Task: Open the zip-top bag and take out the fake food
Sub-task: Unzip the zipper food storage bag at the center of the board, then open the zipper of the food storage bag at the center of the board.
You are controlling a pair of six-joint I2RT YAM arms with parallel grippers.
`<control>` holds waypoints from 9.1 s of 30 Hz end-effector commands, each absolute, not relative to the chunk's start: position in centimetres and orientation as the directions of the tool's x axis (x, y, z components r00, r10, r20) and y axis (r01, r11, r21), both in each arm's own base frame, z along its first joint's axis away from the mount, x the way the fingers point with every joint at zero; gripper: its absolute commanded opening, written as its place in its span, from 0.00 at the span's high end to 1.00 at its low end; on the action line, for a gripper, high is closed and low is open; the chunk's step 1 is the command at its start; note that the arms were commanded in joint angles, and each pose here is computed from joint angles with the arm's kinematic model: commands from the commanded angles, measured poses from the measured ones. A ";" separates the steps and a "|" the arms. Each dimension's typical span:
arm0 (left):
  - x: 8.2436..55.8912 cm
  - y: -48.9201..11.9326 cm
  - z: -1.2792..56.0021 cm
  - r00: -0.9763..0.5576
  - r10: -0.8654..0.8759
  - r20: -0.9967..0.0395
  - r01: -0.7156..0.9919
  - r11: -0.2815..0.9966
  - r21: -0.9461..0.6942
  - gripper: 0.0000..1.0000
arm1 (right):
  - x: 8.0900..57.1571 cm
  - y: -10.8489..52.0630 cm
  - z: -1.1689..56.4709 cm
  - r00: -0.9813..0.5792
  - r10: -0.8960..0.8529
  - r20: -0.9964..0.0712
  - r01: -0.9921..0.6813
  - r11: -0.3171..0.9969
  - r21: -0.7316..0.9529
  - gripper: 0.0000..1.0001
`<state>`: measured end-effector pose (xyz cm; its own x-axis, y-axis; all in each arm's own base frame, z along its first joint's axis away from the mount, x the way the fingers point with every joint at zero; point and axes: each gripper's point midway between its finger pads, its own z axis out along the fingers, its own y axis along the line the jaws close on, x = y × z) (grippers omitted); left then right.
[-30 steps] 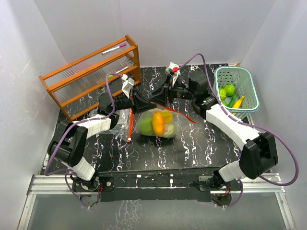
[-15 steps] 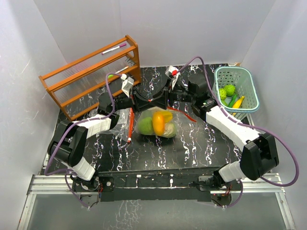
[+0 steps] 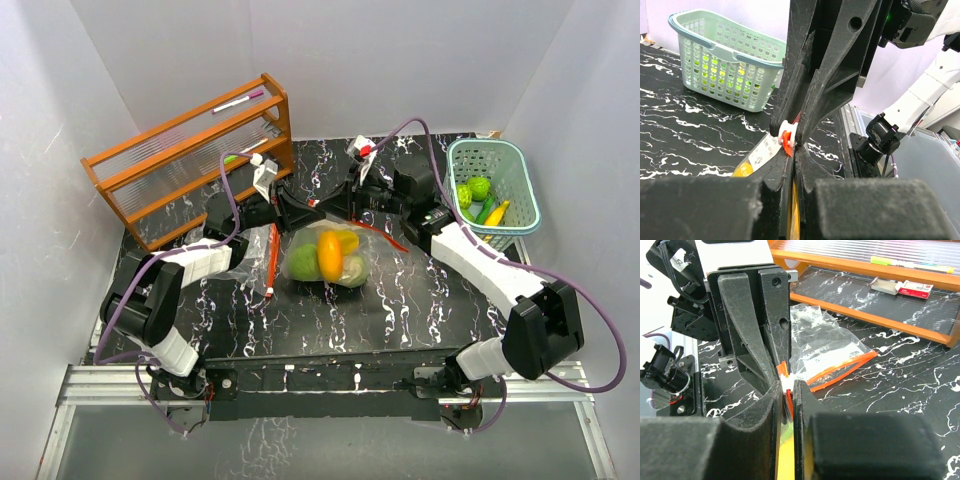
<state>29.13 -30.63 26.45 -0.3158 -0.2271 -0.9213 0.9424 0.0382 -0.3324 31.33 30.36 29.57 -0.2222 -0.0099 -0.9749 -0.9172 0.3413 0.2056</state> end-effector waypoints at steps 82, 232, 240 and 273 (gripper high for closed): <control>35.2 -16.1 28.9 -0.412 -0.477 -0.777 0.561 0.539 -0.628 1.00 | 37.6 0.5 8.8 -0.077 0.016 -0.997 0.038 0.999 0.013 0.01; 35.5 -17.1 26.7 -0.503 -0.524 -0.687 0.542 0.428 -0.723 1.00 | 37.6 0.5 8.8 -0.077 0.016 -0.997 0.037 0.999 0.013 0.01; 35.3 -17.0 26.9 -0.498 -0.521 -0.693 0.546 0.433 -0.717 1.00 | 37.6 0.5 8.8 -0.076 0.015 -0.997 0.038 0.999 0.012 0.01; 35.7 -17.0 26.2 -0.506 -0.526 -0.683 0.533 0.432 -0.728 1.00 | 37.6 0.6 8.8 -0.076 0.015 -0.997 0.037 0.999 0.013 0.01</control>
